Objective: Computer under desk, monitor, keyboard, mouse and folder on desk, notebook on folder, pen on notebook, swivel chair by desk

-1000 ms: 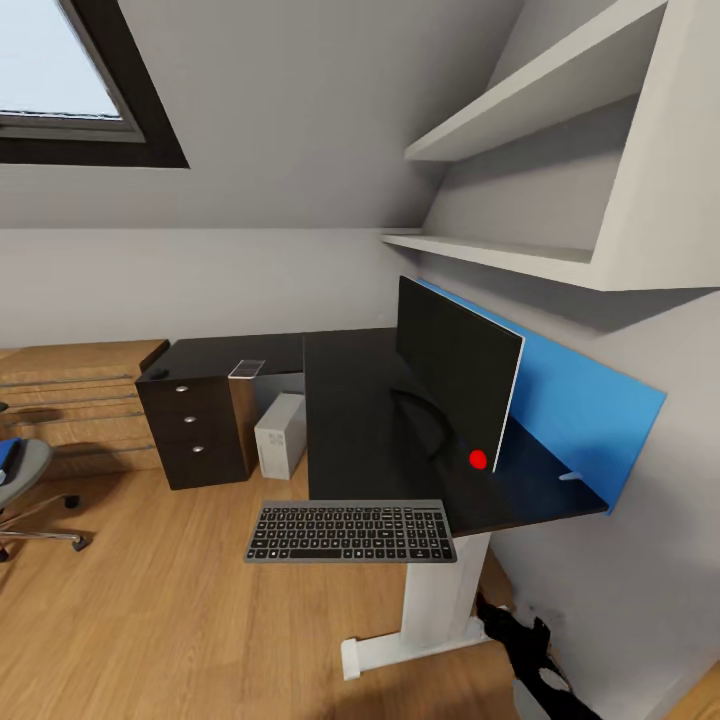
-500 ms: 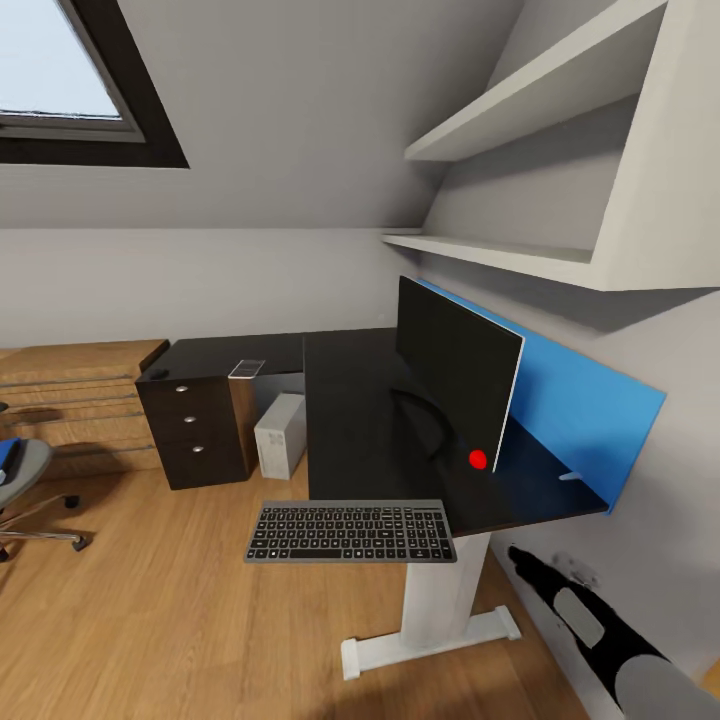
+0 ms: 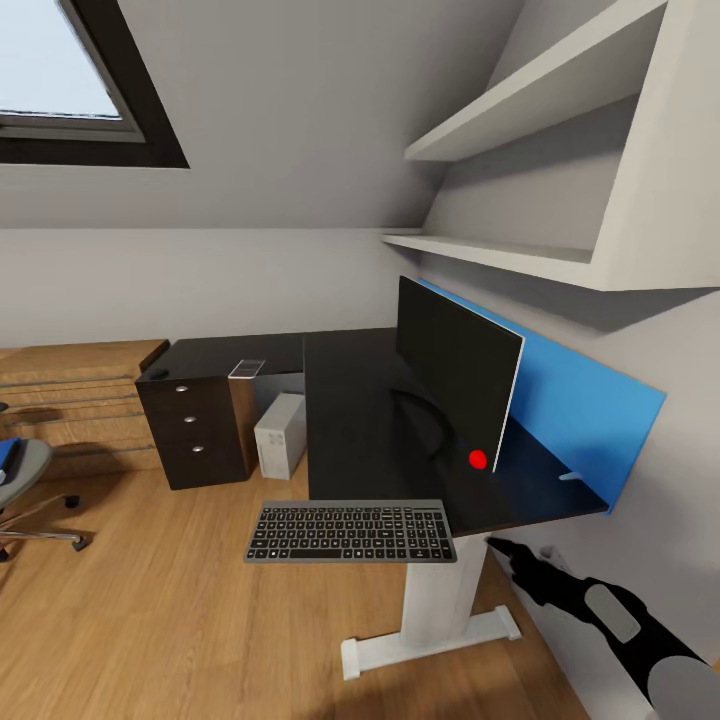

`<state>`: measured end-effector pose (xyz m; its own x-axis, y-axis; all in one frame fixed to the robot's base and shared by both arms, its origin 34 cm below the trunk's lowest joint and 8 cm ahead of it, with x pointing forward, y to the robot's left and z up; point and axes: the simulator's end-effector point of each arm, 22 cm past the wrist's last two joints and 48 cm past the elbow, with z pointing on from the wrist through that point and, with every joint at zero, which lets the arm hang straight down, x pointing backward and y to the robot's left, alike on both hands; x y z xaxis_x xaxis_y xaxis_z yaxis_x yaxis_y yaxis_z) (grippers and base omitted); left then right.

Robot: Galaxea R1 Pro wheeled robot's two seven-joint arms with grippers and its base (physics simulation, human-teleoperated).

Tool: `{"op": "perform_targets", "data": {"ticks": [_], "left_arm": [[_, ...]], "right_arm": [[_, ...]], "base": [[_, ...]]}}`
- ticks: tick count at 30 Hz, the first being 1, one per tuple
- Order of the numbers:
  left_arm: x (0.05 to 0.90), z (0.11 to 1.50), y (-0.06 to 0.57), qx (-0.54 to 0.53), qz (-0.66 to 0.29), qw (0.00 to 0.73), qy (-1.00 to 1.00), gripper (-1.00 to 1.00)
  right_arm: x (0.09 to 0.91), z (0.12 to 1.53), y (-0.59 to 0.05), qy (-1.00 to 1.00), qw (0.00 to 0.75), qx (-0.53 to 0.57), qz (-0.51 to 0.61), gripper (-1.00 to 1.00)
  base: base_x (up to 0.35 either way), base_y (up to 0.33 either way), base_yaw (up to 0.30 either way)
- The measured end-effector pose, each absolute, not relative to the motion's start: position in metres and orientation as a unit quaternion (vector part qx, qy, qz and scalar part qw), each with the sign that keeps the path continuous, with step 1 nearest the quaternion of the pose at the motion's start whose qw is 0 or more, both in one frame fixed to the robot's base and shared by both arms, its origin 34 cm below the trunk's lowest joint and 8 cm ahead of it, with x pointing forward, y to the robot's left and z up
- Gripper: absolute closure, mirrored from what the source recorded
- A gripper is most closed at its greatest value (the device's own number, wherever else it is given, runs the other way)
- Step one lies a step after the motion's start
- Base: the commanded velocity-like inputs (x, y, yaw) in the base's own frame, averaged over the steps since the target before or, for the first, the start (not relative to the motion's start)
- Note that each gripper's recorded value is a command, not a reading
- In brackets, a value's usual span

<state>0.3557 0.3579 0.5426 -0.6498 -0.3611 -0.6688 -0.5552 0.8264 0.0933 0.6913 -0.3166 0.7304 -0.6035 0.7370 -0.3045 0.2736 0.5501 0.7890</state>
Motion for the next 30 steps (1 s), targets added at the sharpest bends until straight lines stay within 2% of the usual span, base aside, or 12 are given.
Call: {"op": "perform_targets", "data": {"ticks": [25, 30], "left_arm": [[0.356, 0.543, 0.358, -0.254, 0.146, 0.332, 0.897, -1.00], [0.356, 0.543, 0.357, -0.253, 0.145, 0.332, 0.897, -1.00]], "right_arm": [[0.690, 0.739, -0.300, 0.812, 0.319, 0.290, 0.392, -1.00], [0.681, 0.727, -0.278, 0.834, 0.301, 0.257, 0.385, -1.00]], "base": [[0.000, 0.000, 0.000], [0.000, 0.000, 0.000]]}}
